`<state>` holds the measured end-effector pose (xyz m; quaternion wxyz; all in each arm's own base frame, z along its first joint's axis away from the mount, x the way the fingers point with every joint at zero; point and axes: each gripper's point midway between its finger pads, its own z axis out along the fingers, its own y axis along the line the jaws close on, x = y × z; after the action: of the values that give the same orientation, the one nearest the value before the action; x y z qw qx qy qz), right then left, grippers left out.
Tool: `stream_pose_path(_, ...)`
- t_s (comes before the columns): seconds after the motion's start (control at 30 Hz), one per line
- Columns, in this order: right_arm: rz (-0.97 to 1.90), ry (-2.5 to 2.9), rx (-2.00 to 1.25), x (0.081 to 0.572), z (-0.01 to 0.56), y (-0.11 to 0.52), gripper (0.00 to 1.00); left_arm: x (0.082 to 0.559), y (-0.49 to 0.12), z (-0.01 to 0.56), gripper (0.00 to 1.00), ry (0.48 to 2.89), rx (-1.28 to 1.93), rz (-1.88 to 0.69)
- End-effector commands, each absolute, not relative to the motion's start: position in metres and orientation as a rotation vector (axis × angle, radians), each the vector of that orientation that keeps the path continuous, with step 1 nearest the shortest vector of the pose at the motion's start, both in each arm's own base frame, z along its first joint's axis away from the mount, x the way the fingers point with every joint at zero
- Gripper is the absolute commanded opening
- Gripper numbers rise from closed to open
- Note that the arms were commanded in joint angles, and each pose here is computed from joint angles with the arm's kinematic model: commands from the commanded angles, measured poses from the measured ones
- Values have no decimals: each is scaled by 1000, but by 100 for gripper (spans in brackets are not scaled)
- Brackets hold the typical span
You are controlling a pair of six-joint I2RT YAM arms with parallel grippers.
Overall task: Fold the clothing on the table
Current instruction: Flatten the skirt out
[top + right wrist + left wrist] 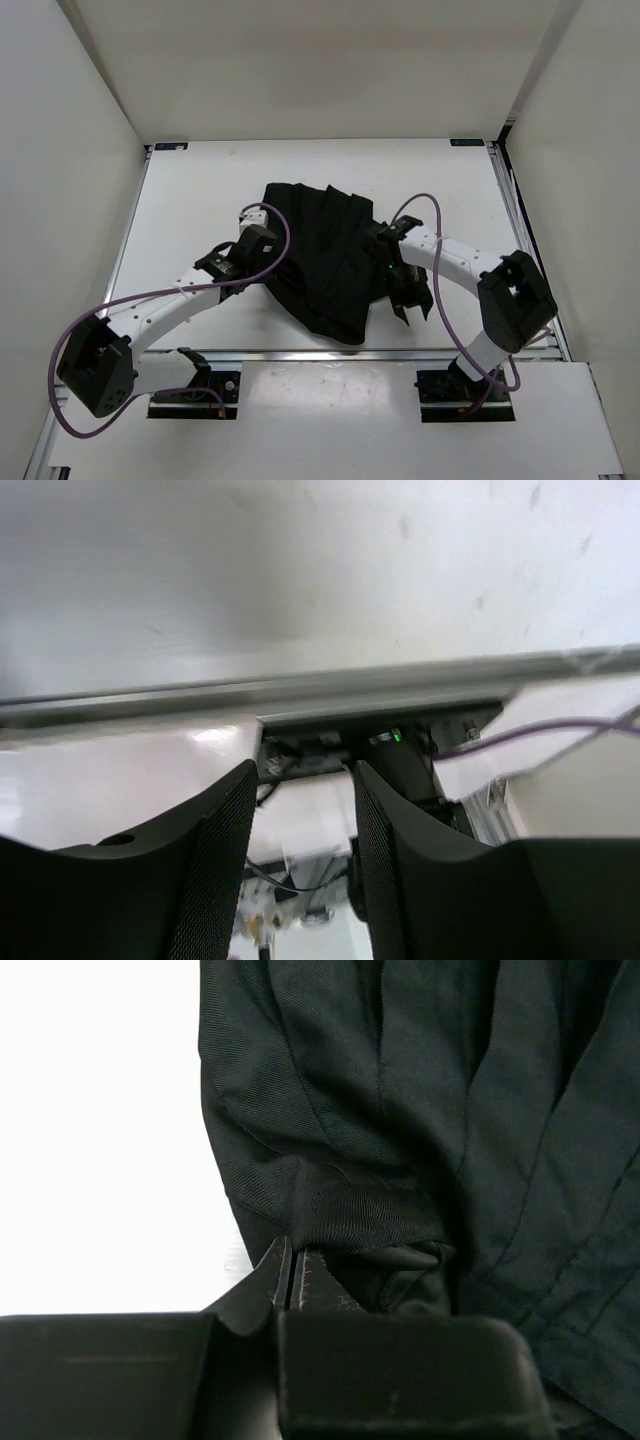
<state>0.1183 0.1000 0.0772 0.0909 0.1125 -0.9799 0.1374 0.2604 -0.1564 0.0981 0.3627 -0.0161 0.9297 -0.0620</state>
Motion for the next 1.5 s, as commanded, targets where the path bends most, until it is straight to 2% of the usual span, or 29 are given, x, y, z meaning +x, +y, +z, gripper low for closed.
stream_pose_path(0.0,337,-2999,423,150,88,130,49,267,-168,119,4,2350,-31,-240)
stream_pose_path(0.07,244,-3016,437,160,91,148,49,264,-177,117,9,2361,13,-300)
stream_pose_path(0.13,182,-3024,442,168,90,163,49,258,-192,119,23,2359,127,-383)
stream_pose_path(0.2,148,-3058,448,177,96,171,49,248,-203,119,43,2357,258,-423)
stream_pose_path(0.3,148,-3068,452,183,96,173,49,236,-201,113,57,2393,415,-402)
stream_pose_path(0.37,140,-3075,462,183,97,174,49,228,-194,103,61,2417,534,-324)
stream_pose_path(0.53,95,-3089,460,182,98,182,49,235,-184,94,63,2400,656,-158)
stream_pose_path(0.9,2,-3041,519,167,103,211,49,263,-205,113,63,2154,814,165)
stream_pose_path(1.0,-12,-3040,584,157,109,216,50,267,-214,129,63,2118,784,139)
stream_pose_path(1.17,-210,-3019,523,147,116,229,50,265,-218,161,63,2058,748,42)
stream_pose_path(1.47,-212,-3027,481,149,117,231,50,241,-215,120,64,2067,1009,64)
